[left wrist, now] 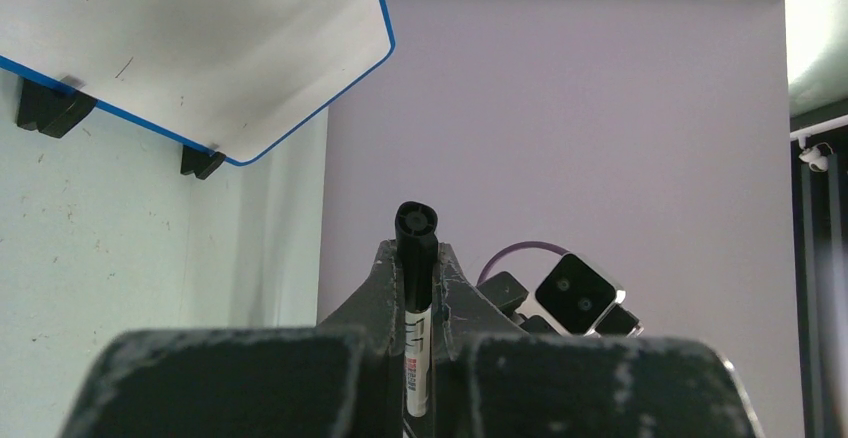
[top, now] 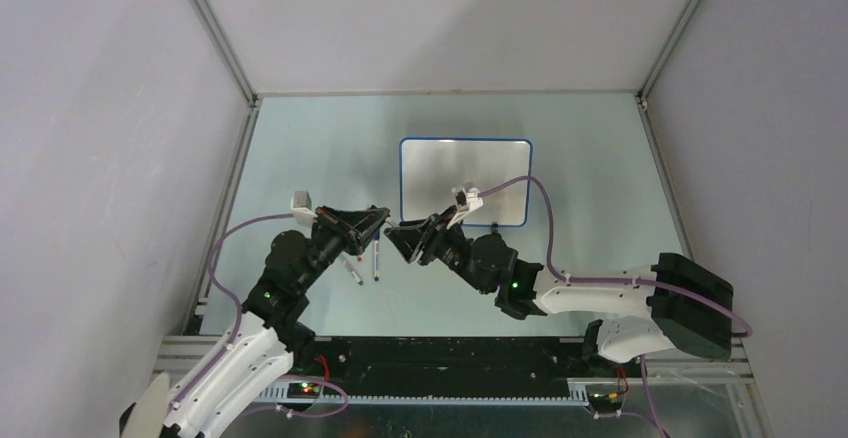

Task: Write a sentence on the whiteboard
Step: Open the pen cap from the whiteboard marker.

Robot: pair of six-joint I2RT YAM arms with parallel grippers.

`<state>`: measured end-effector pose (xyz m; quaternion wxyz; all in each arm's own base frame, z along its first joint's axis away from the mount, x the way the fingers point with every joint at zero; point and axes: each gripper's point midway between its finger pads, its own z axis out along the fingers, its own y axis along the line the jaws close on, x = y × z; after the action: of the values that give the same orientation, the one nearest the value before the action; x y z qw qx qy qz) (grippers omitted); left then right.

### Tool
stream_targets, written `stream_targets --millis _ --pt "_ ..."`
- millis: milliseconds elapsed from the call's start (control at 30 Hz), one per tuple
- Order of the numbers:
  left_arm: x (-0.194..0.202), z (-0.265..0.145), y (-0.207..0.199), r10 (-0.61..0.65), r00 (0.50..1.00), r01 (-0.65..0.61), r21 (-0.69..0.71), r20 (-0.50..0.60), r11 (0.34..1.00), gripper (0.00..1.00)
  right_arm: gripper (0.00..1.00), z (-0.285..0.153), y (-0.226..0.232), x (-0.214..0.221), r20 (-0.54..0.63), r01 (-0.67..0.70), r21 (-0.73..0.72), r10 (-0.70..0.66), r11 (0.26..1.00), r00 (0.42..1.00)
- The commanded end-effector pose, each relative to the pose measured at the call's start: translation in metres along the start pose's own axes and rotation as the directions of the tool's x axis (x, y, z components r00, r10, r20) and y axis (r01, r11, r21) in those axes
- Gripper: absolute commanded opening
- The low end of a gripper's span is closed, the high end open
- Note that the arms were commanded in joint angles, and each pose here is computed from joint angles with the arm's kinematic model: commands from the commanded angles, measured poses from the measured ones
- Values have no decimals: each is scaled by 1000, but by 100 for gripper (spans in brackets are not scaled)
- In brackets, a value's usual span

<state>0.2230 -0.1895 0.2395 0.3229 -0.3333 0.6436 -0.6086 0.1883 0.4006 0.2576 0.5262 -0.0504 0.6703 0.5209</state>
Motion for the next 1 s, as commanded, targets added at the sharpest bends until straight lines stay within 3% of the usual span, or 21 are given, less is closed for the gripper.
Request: stream_targets --millis 0,233,333,467,567,833,967 --pt "-2 -1 -22 -2 1000 2 61 10 998 0 49 5 7 -9 39 -36 -13 36 999 999" --pt "-2 0 -19 -2 1000 2 53 9 999 0 30 8 9 -5 27 -36 -20 37 999 999" --pt "-2 -1 -18 -1 1000 0 51 9 999 0 29 8 10 -6 29 -36 -23 36 999 999" --pt "-2 -2 -17 -1 1000 1 48 11 999 0 42 8 10 -7 30 -34 -26 35 999 999" --pt "-3 -3 -15 -2 1000 1 46 14 999 0 41 7 10 -8 33 -32 -22 33 999 999" --pt "-3 -4 -12 0 1000 -1 38 20 999 0 29 6 11 -11 37 -32 -24 33 999 999" --pt "-5 -3 -9 -3 1000 2 31 27 1000 0 10 6 11 -12 38 -30 -22 31 999 999"
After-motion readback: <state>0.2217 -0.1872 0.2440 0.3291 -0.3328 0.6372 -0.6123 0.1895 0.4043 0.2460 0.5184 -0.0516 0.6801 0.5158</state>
